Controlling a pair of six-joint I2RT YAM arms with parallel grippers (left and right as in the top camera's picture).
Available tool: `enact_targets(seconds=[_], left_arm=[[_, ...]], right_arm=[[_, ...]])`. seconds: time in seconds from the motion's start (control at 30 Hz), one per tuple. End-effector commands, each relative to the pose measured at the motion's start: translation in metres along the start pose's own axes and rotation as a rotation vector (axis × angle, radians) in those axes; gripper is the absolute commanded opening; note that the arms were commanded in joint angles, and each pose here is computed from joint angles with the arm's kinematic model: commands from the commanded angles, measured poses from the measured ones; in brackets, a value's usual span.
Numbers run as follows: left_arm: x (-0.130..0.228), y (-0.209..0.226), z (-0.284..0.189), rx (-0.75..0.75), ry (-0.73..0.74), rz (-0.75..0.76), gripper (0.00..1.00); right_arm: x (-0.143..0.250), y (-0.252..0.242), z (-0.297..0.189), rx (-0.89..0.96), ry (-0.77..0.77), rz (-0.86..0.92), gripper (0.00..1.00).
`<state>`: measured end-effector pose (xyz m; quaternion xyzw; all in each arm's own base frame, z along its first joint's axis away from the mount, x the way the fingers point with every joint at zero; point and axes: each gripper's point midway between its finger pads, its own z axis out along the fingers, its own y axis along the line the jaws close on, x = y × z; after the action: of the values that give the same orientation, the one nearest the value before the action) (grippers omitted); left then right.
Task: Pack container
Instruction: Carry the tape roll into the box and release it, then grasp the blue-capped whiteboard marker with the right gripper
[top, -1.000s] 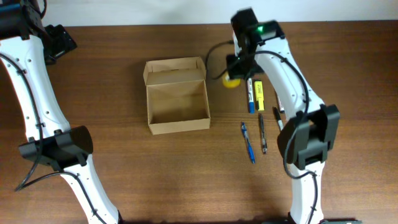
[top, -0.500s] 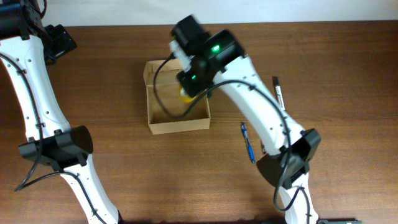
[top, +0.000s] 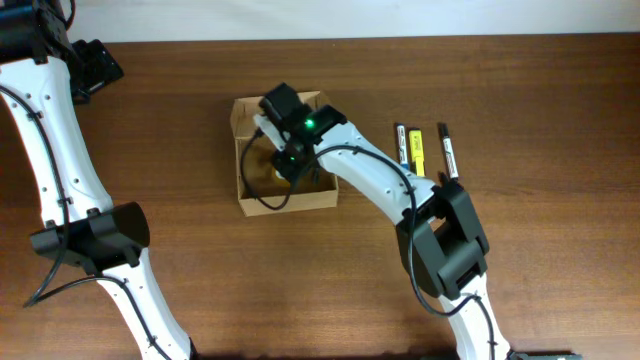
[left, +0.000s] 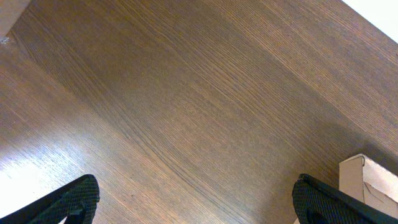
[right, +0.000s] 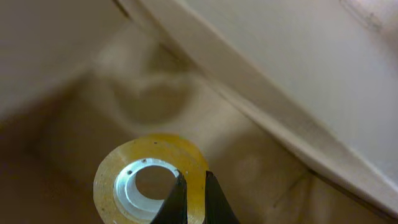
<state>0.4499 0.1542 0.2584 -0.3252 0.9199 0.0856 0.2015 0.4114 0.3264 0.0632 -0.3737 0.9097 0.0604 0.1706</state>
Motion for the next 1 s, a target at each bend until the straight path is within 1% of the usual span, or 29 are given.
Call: enact_targets(seconds=[0.0, 0.13, 0.23, 0.27, 0.33, 0.43, 0.53, 0.63, 0.77, 0.87, 0.97], left_arm=[[-0.001, 0.004, 0.003, -0.017, 0.0, 0.013, 1.0], [-0.001, 0.004, 0.003, -0.017, 0.0, 0.013, 1.0], [-0.001, 0.004, 0.003, -0.017, 0.0, 0.013, 1.0], [-0.001, 0.004, 0.003, -0.017, 0.001, 0.013, 1.0], [-0.001, 0.004, 0.003, -0.017, 0.001, 0.013, 1.0], [-0.001, 0.004, 0.003, -0.017, 0.0, 0.013, 1.0], [-0.001, 0.004, 0.003, -0.017, 0.001, 0.013, 1.0], [-0.001, 0.004, 0.003, -0.017, 0.001, 0.013, 1.0], [-0.001, 0.004, 0.003, -0.017, 0.001, 0.013, 1.0], [-0.001, 0.004, 0.003, -0.017, 0.001, 0.013, 1.0], [-0.001, 0.004, 0.003, -0.017, 0.001, 0.013, 1.0]], right_arm=[[0.008, -0.005, 0.011, -0.065, -0.011, 0.023, 0.04], [0.022, -0.004, 0.021, -0.08, 0.018, 0.031, 0.04], [0.027, -0.002, 0.016, -0.082, 0.044, 0.032, 0.38], [0.027, -0.001, 0.011, -0.083, 0.054, 0.037, 0.45], [0.026, -0.001, -0.005, -0.076, 0.07, 0.038, 0.55], [0.018, -0.009, -0.036, -0.026, 0.078, 0.081, 0.55], [0.0, -0.017, -0.08, 0.018, 0.039, 0.127, 0.48], [-0.019, -0.024, -0.127, 0.058, -0.033, 0.134, 0.48], [-0.031, -0.049, -0.174, 0.175, -0.098, 0.156, 0.48], [-0.023, -0.078, -0.187, 0.241, -0.096, 0.222, 0.48], [-0.006, -0.109, -0.181, 0.258, -0.053, 0.331, 0.47]])
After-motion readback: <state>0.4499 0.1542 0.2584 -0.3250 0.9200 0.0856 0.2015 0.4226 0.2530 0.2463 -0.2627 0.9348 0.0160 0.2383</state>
